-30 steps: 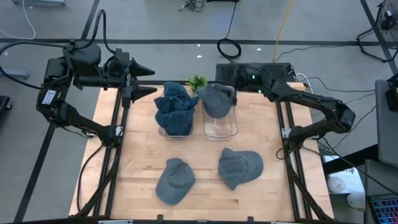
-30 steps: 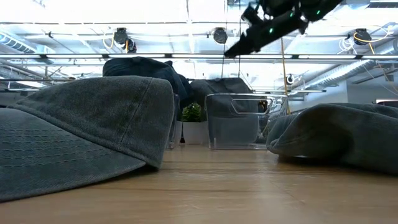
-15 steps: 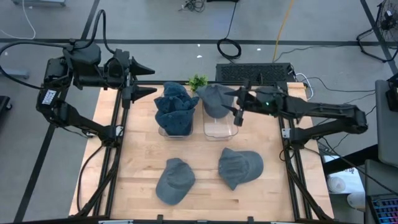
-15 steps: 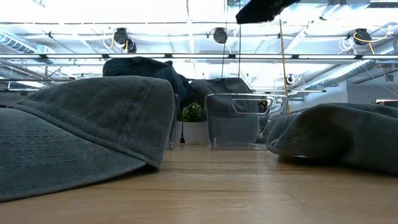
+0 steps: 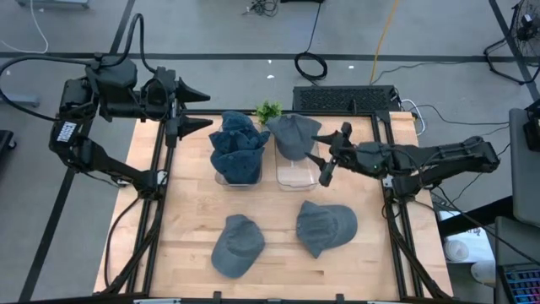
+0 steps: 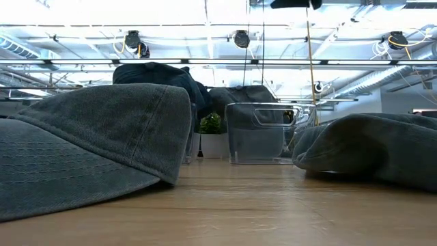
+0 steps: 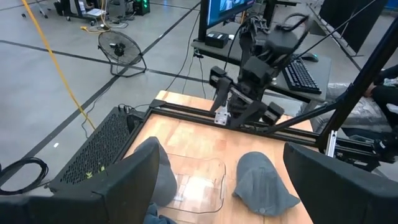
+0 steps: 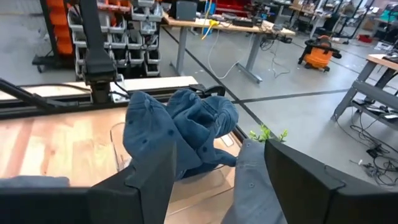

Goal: Pick & Place hat
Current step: Put the right gray cap into the right transparent bin

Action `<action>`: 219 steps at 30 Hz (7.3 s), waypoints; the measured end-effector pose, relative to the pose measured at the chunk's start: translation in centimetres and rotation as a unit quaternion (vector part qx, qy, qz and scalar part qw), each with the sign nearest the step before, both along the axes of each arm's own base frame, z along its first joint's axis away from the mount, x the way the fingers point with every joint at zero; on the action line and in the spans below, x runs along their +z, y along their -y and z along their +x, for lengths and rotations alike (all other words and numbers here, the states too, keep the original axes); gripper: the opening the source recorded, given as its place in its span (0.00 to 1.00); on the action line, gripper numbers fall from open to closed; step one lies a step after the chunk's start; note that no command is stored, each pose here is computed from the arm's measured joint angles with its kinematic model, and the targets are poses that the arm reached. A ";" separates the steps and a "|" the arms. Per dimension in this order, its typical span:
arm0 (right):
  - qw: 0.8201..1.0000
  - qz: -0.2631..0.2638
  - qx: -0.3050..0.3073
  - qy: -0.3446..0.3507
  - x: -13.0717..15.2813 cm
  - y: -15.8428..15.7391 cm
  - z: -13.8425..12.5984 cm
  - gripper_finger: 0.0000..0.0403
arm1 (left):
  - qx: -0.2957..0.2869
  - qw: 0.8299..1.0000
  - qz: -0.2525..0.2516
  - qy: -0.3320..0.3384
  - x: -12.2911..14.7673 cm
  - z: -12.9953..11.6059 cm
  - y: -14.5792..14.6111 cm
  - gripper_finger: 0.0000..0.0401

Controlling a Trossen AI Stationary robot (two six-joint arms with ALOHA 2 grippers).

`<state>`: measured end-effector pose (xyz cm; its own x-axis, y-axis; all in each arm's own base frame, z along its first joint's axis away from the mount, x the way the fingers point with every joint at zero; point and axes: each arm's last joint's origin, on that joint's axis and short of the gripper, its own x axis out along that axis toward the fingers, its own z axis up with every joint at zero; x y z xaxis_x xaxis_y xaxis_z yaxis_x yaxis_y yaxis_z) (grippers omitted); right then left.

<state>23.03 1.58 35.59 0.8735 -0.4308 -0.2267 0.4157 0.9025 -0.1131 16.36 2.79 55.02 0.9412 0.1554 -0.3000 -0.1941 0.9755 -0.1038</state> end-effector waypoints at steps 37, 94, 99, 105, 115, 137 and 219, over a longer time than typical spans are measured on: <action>0.981 -0.063 -0.136 0.125 10.7 -11.4 -1.2 0.58 | 0.029 0.999 0.002 -0.037 -0.7 -0.3 -0.1 0.88; 0.945 -0.317 0.079 0.020 8.1 -13.3 2.1 0.76 | 0.047 0.993 -0.056 -0.093 -1.8 -0.8 0.0 0.88; 0.958 -0.216 0.186 0.016 6.2 -11.6 3.8 0.76 | 0.037 0.993 -0.064 -0.092 -1.8 -0.8 0.0 0.88; 0.977 -0.106 0.180 -0.050 4.3 -10.2 3.7 0.76 | 0.041 0.992 -0.073 -0.091 -1.8 -0.8 0.0 0.88; 0.962 0.128 0.171 -0.172 2.8 -8.4 2.4 0.76 | 0.029 0.992 -0.079 -0.091 -1.8 -0.8 0.1 0.88; 0.814 0.429 -0.165 -0.355 -1.2 -6.2 -2.1 0.76 | 0.027 0.993 -0.072 -0.092 -1.8 -0.8 0.1 0.88; 0.665 0.744 0.019 -0.057 -22.4 -6.4 -12.4 0.01 | 0.033 0.988 -0.082 -0.126 -2.4 -1.1 0.2 0.88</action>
<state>10.63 7.96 13.23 0.8181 0.3659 -0.4436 0.4550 0.0598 0.8885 15.22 2.61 52.61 0.8231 0.1430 -0.5497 -0.2963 0.9338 -0.2007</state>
